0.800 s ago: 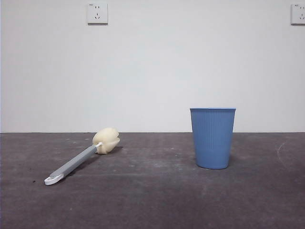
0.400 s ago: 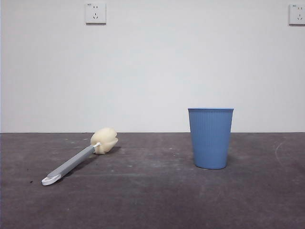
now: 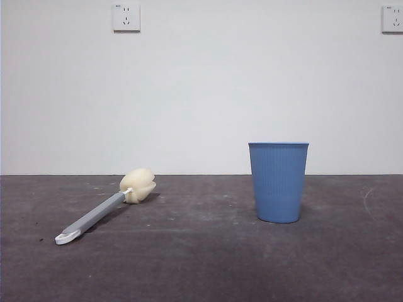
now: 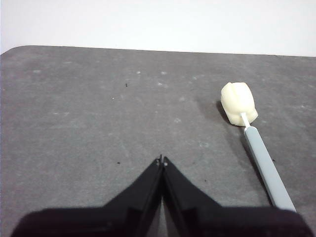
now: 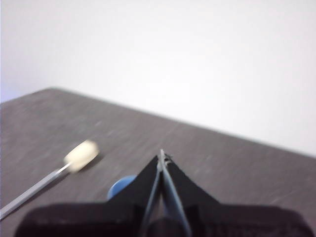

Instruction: Pick up the cup brush,pick up the cup,insert the brush into the cup,clean the cup,put the cup brush back,put the cup back to the fixed position on the table

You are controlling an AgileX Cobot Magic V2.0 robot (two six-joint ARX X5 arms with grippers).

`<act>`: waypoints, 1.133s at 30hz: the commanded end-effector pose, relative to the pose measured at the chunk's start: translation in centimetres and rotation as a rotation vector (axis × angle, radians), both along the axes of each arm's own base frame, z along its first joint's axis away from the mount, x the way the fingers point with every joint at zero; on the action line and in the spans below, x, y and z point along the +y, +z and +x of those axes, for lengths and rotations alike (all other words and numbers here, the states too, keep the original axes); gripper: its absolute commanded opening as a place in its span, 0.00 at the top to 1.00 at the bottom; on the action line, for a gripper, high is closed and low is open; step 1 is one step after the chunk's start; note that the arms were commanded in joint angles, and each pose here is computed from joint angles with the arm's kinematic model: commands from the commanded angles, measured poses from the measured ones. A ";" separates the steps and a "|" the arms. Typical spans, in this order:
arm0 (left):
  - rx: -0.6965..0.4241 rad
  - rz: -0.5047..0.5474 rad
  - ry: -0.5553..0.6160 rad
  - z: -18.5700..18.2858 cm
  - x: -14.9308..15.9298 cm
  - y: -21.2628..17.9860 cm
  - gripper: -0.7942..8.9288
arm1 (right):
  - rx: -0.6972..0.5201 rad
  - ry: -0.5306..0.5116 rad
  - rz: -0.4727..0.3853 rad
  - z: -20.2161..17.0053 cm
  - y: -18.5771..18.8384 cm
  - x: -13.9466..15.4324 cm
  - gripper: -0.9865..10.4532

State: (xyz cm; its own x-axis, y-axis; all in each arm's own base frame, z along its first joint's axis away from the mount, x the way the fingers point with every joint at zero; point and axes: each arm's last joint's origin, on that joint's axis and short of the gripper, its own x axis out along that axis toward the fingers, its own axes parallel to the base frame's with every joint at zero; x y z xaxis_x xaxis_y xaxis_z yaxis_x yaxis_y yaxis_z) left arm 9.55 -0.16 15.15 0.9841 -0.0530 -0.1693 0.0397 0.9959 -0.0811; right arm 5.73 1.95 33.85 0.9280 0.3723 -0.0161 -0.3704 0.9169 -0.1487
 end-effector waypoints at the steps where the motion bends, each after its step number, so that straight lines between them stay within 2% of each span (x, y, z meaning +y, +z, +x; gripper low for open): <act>1: 0.010 -0.009 0.003 0.1 0.0 -0.4 0.92 | -0.041 -0.038 -0.008 0.2 -1.0 -0.2 0.91; 8: 0.010 -0.009 0.003 0.1 0.0 -0.4 0.92 | -0.065 -0.130 0.004 0.9 -4.8 -0.6 0.91; 17: 0.010 -0.009 0.003 0.1 0.0 -0.4 0.92 | -0.061 -0.198 0.093 2.2 -11.4 -1.0 0.91; 24: 0.010 -0.009 0.003 0.1 0.0 -0.4 0.92 | 0.045 -0.208 0.077 3.3 -15.5 -1.0 0.91; 34: 0.010 -0.009 0.003 0.1 0.0 -0.4 0.92 | 0.189 -0.217 0.076 3.8 -19.1 -1.0 0.91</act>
